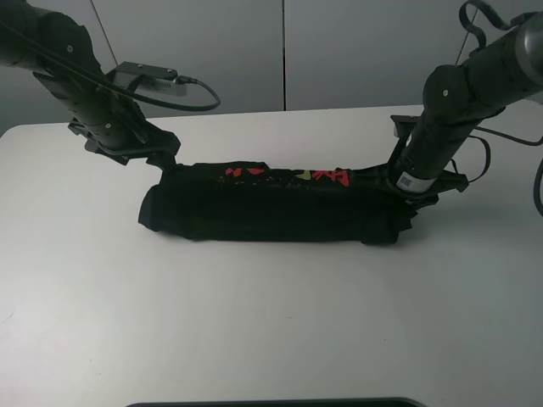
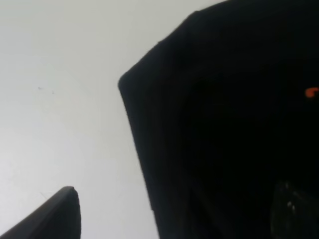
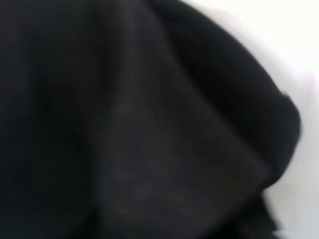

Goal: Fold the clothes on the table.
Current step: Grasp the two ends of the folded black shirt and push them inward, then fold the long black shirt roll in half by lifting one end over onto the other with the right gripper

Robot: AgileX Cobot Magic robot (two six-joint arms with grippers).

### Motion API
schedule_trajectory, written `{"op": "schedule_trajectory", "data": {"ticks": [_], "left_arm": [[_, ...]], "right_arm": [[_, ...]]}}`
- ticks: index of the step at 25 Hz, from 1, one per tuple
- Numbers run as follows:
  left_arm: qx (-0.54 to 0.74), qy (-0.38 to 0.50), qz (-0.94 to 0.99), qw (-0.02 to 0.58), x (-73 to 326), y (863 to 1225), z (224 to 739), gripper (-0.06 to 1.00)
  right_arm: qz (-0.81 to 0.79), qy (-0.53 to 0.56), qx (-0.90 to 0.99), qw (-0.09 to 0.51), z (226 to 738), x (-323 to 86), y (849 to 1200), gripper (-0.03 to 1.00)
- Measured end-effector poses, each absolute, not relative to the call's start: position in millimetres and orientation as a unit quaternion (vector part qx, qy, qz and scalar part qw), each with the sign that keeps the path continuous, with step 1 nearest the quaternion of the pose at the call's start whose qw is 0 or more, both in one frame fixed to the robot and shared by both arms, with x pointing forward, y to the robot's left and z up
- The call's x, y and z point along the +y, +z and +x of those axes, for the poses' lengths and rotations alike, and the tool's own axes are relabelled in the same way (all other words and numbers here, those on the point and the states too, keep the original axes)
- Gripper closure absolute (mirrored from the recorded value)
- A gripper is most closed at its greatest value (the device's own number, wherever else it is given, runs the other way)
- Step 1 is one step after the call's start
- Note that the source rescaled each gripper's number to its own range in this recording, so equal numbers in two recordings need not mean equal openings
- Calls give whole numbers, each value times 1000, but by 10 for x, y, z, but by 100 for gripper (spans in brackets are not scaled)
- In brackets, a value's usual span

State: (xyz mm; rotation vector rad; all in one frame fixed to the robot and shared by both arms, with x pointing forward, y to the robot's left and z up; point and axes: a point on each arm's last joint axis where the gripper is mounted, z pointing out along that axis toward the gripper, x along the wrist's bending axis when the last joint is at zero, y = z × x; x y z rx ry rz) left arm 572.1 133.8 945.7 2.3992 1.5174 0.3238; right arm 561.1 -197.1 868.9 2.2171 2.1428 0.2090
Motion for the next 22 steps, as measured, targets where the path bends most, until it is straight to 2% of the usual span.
{"op": "schedule_trajectory", "data": {"ticks": [1,2,12,16,22], "left_arm": [[525,112,832,141,1339,9459,5721,-4],[524,113,833,138,1343,9458,5719,-4],[520,113,837,129,1353,9459,5713,-4],[518,112,839,127,1355,9458,5710,-4],[513,112,842,124,1357,9457,5707,-4]], "right_arm": [[714,71,696,27,5619,-1969,8682,72],[713,72,697,29,5623,-1968,8683,74],[673,50,735,66,5630,-2041,8738,74],[667,34,737,103,5640,-2209,8947,74],[685,26,715,133,5614,-2695,9365,74]]}}
